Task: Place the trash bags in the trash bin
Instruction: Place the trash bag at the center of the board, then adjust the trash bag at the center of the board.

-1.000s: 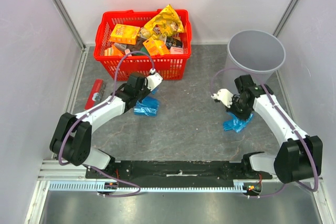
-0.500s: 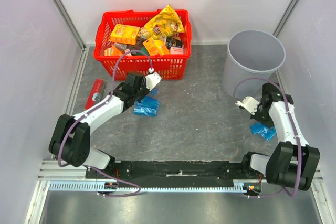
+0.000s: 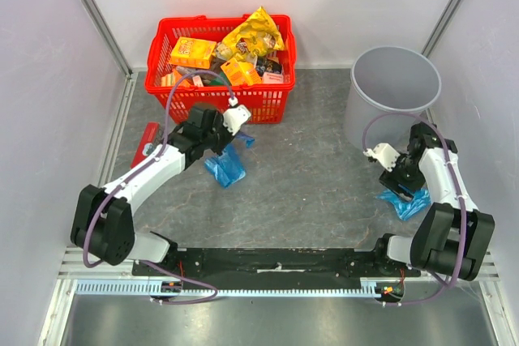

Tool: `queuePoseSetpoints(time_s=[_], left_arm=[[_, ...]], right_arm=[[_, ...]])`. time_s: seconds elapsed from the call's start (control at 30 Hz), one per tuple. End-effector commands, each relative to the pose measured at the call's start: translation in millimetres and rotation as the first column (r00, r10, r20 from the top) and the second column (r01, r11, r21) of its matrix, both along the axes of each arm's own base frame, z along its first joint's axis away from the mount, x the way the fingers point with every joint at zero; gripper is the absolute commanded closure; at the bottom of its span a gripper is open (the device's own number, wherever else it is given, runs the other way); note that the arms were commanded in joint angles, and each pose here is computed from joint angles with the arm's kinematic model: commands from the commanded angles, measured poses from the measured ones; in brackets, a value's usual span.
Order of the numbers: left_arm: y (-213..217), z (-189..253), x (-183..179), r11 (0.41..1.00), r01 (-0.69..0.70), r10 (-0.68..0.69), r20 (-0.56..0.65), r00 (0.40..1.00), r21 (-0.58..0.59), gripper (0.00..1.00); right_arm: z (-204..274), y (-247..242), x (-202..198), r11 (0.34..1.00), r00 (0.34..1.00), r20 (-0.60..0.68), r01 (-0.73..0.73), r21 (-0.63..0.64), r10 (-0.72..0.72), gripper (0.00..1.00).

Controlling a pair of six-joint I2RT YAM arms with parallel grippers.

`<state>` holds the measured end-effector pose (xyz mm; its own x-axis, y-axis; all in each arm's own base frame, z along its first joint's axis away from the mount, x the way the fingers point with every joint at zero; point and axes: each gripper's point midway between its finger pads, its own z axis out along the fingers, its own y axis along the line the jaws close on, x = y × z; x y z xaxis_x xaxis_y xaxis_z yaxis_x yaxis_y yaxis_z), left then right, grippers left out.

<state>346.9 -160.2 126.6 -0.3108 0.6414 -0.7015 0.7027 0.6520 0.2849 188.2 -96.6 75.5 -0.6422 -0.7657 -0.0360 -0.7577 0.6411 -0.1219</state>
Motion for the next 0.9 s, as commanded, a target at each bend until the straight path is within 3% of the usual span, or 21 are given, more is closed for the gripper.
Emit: queuePoseSetpoints(time_s=[0.0, 0.3, 0.7, 0.87], left_arm=[[-45, 44, -7, 0.971, 0.138, -0.14, 0.003, 0.99, -0.197, 0.98], [-118, 76, -33, 0.866, 0.335, -0.37, -0.025, 0.929, -0.37, 0.98], [-181, 233, -47, 0.708, 0.353, -0.392, 0.075, 0.917, -0.612, 0.98], [-172, 253, -46, 0.707, 0.298, -0.317, 0.089, 0.944, -0.641, 0.98]], right_arm=[[16, 27, 21, 0.987, 0.997, 0.074, -0.029, 0.156, 0.017, 0.24], [44, 69, 40, 0.943, 0.99, 0.135, -0.079, 0.325, 0.036, 0.02], [55, 87, 63, 0.904, 0.989, 0.145, -0.029, 0.427, -0.036, 0.02], [60, 92, 69, 0.89, 0.986, 0.156, -0.019, 0.455, -0.059, 0.02]])
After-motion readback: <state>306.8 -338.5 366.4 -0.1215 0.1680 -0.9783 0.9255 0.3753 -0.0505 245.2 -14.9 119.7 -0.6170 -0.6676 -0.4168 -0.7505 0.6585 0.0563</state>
